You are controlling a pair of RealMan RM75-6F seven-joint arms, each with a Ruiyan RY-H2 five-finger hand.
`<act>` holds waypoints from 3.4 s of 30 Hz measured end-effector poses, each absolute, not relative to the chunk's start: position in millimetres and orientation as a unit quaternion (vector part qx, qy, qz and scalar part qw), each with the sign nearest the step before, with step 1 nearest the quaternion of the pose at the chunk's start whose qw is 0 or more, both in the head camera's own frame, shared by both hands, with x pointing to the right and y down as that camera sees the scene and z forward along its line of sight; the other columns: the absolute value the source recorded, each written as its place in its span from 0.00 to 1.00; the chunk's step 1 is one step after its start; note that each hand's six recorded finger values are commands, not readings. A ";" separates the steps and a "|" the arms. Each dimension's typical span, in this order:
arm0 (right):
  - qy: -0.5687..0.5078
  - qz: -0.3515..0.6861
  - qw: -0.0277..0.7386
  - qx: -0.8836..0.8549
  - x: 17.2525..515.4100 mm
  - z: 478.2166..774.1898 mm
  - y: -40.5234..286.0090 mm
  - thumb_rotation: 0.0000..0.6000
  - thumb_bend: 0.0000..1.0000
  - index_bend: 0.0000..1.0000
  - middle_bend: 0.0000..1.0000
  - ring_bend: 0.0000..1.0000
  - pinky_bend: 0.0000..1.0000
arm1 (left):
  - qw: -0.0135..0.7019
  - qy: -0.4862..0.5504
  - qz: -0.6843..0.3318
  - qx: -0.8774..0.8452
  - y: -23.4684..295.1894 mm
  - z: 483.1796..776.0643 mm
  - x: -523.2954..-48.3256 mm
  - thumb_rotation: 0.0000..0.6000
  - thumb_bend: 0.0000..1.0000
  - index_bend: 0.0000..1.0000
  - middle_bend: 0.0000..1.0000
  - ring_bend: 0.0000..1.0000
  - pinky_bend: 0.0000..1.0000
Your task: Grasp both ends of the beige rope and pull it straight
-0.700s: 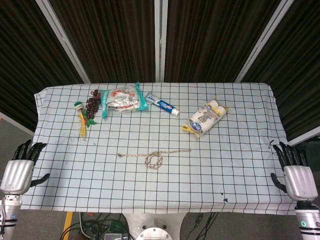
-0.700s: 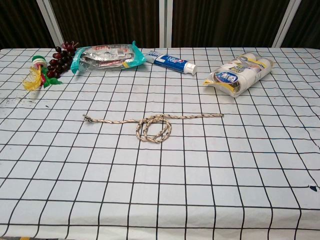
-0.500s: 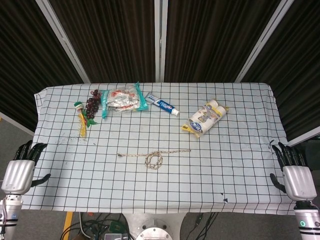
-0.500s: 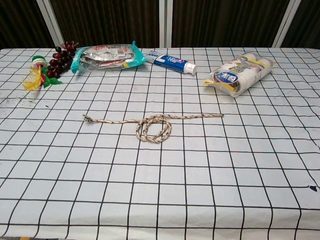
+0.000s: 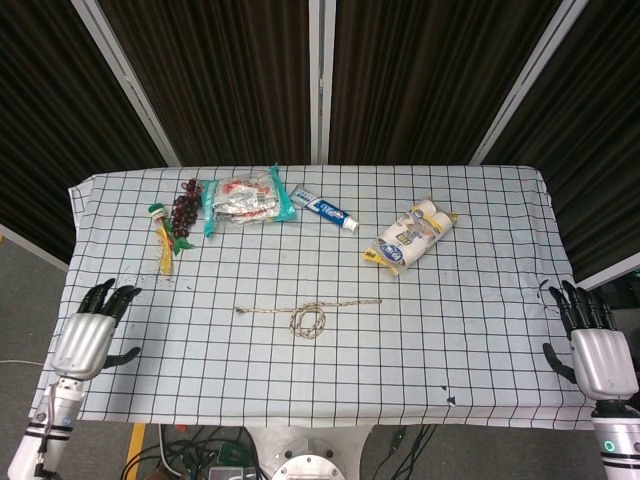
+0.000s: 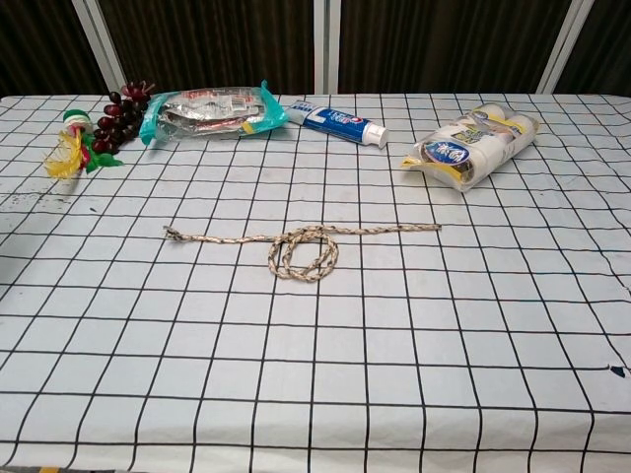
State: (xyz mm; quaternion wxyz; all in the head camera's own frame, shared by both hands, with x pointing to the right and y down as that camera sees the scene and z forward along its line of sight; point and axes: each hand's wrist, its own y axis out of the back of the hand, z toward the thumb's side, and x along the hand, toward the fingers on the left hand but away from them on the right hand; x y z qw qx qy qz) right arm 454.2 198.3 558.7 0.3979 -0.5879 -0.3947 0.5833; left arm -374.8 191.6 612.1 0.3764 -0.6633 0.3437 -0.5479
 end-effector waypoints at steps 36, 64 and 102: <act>-0.416 0.591 0.395 -0.567 476.8 547.0 179.1 1.00 0.27 0.00 0.00 0.00 0.00 | 0.367 0.230 -0.551 -0.713 149.2 720.9 -196.5 1.00 0.16 0.31 0.19 0.05 0.17; -0.419 0.597 0.381 -0.568 481.6 555.4 180.5 1.00 0.27 0.00 0.00 0.00 0.00 | 0.382 0.226 -0.569 -0.692 140.2 739.9 -187.4 1.00 0.26 0.48 0.25 0.08 0.17; -0.422 0.603 0.372 -0.565 486.8 560.4 180.5 1.00 0.28 0.00 0.00 0.00 0.00 | 0.358 0.216 -0.594 -0.688 143.4 748.7 -184.9 1.00 0.41 0.56 0.27 0.08 0.17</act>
